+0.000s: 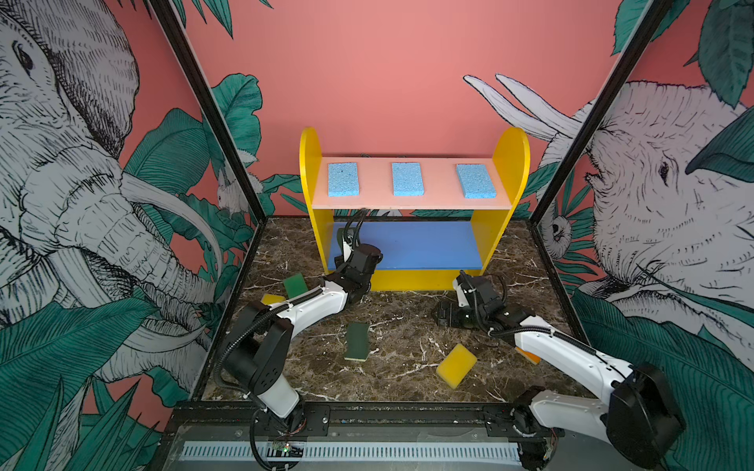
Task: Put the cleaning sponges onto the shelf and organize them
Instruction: 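Lower the green scrub sponge onto the blue lower shelf and open the left gripper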
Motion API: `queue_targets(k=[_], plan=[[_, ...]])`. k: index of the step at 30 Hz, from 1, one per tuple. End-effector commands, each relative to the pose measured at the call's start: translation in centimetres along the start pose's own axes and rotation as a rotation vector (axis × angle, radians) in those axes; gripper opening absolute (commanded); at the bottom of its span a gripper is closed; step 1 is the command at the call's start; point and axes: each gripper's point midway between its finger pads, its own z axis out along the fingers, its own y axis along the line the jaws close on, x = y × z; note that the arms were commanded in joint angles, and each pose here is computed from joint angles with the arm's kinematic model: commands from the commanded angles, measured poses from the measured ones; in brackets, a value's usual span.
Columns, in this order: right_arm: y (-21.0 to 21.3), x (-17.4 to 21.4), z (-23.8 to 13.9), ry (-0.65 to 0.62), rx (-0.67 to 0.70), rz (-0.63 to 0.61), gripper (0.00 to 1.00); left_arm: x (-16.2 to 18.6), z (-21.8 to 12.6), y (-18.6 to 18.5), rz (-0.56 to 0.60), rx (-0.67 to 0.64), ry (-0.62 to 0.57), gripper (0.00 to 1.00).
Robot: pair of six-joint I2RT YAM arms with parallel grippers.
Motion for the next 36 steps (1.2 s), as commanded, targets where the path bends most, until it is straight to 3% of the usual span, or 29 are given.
queue_targets(k=[1, 13, 36], plan=[[1.1, -0.9, -0.1, -0.014, -0.02, -0.001, 0.94, -1.3, -0.1, 0.0, -0.032, 0.003, -0.011, 0.7], [1.6, -0.7, 0.0, -0.012, -0.023, -0.014, 0.94, -1.5, 0.3, 0.2, -0.029, 0.012, 0.025, 0.78], [3.6, -2.3, -0.8, -0.059, -0.033, -0.079, 0.92, -3.4, -4.2, 1.6, -0.061, 0.124, -0.026, 0.83]])
